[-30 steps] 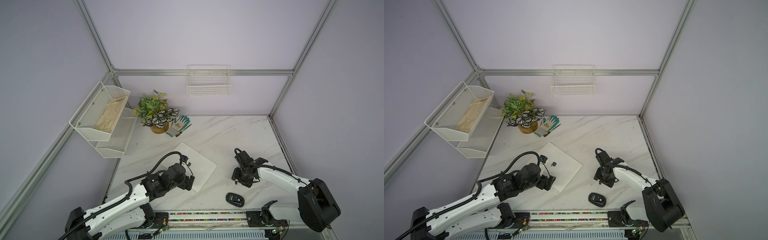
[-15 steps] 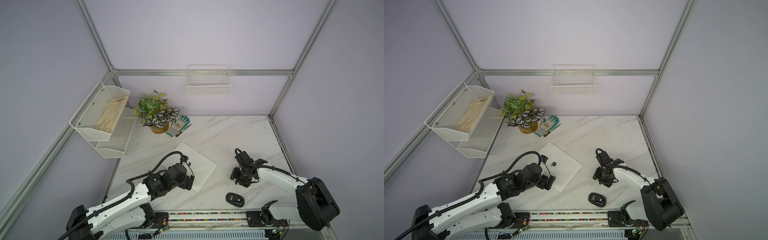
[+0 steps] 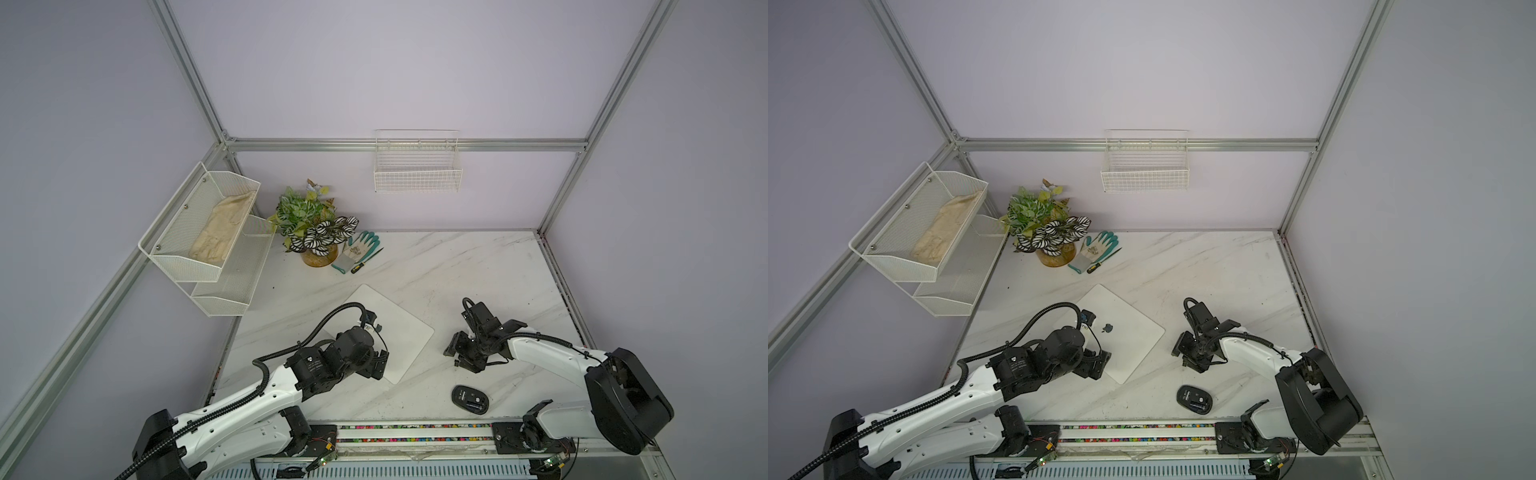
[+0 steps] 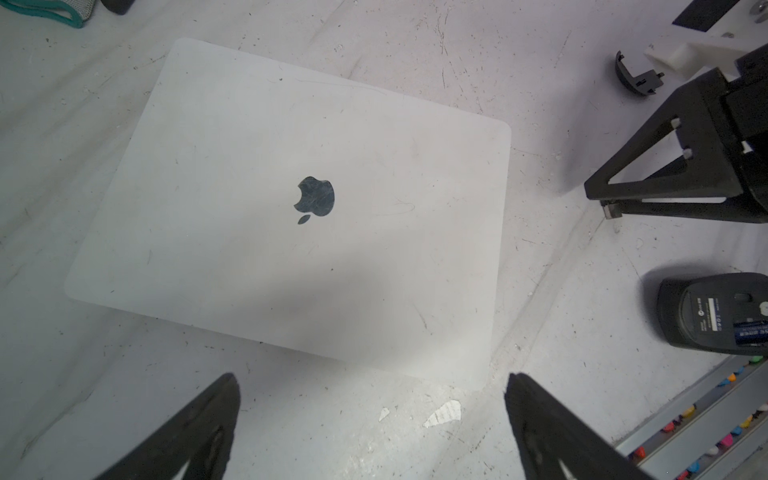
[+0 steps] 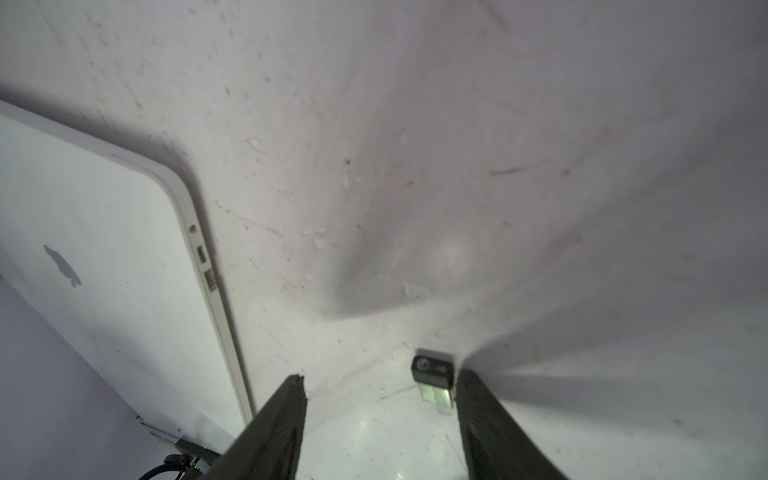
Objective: Insert the wireless mouse receiver into the laptop
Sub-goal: Move the USB plug to the center of the board.
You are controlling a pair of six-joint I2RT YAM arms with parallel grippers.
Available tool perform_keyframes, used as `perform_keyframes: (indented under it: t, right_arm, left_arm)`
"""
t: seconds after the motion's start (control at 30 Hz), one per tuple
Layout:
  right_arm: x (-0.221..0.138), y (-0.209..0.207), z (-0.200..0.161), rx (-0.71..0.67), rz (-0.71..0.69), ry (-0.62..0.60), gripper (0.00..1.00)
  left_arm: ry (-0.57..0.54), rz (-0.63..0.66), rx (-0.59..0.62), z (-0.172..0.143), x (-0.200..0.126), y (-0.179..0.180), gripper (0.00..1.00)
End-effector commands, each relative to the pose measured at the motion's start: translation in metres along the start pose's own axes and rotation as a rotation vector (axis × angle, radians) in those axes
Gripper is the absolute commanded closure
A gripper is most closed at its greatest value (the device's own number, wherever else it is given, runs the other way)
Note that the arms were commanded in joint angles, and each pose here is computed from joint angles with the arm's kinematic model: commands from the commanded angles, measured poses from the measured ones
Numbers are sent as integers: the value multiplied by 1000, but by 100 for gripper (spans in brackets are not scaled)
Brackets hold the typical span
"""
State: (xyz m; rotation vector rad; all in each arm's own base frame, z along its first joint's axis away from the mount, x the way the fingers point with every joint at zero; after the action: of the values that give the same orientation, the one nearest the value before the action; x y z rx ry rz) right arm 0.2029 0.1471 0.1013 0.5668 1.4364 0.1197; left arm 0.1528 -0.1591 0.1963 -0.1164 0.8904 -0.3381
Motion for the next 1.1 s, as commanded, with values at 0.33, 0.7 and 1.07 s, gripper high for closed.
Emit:
perform_keyframes:
  t: [0.33,0.7,1.07]
  right_arm:
    - [34,13,-19,-4,-84,78,38]
    - [21,5,-33,-85,-185,59,40]
    - [50,36,-44,-146,-156,90,51]
  left_arm:
    - [-39,2,-24,1,-5,3,0]
    - [-75,29,-94,-5,-10,14,0]
    - [-81,58,-178,-6,-10,19,0]
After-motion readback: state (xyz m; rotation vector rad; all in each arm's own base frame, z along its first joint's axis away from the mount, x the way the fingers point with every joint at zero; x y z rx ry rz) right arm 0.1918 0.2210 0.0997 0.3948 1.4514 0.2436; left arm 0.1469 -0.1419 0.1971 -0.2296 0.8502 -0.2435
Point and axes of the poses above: each gripper's point midway between its finger pads, its own x axis out along the fingers, its own y axis along the line the jaws close on, z = x × y, the point moved 8 cm from there along -x, back along the fingers, and after that the axes turned 13 degrees about -x, right-handed, at the moved point
